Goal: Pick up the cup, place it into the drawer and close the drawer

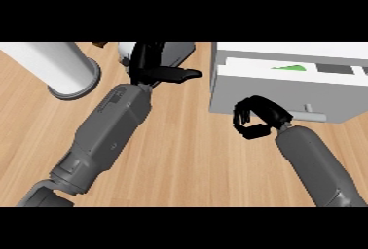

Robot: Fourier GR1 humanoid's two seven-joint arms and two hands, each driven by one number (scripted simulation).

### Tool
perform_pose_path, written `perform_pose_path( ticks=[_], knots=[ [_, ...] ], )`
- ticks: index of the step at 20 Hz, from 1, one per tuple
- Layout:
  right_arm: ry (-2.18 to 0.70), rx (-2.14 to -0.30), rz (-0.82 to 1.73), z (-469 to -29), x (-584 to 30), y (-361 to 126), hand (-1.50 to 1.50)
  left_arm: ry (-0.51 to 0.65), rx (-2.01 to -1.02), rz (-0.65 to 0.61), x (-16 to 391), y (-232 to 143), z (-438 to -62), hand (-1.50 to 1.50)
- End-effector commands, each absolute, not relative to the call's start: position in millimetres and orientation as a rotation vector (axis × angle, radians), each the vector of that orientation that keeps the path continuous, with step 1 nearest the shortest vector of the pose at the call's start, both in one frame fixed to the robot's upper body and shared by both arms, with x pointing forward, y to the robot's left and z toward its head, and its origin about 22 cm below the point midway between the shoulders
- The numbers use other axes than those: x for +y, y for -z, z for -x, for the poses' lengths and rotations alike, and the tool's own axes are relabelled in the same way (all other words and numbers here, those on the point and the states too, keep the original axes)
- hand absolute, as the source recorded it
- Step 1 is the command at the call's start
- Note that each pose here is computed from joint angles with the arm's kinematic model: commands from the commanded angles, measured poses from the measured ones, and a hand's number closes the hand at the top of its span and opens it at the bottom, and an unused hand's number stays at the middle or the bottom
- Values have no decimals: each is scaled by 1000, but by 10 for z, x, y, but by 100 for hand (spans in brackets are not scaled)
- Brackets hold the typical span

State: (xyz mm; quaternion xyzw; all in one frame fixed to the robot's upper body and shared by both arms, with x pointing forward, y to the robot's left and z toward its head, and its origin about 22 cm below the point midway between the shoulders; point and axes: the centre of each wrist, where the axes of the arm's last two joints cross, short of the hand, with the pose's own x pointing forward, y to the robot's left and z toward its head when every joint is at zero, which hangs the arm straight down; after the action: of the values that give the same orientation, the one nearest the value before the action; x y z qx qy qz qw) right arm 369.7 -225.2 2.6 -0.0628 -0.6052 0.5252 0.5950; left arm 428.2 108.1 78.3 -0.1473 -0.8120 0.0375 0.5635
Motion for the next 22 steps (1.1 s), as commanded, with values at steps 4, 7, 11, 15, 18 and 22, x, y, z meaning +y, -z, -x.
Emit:
perform_pose_path(
  ticks=[4, 7, 11, 15, 18, 22],
  knots=[
    [-1035, -1526, 266, -4117, -2564, -325, 150, -78, -1903, 387, 1375, -699, -4220, -150],
    [-947, -1579, 305, -4266, -2654, -561, 150, -58, -1901, 406, 1388, -747, -4210, -150],
    [-884, -1586, 360, -4337, -2845, -783, 150, -47, -1912, 387, 1558, -686, -4190, -150],
    [-850, -1596, 352, -4384, -2950, -1002, 150, -41, -1894, 417, 1592, -759, -4198, -150],
    [-832, -1611, 324, -4393, -3008, -1110, 150, -22, -1894, 422, 1604, -667, -4149, -150],
    [-846, -1632, 314, -4374, -3138, -1249, 150, -30, -1888, 449, 1596, -690, -4151, -150]
  ],
)
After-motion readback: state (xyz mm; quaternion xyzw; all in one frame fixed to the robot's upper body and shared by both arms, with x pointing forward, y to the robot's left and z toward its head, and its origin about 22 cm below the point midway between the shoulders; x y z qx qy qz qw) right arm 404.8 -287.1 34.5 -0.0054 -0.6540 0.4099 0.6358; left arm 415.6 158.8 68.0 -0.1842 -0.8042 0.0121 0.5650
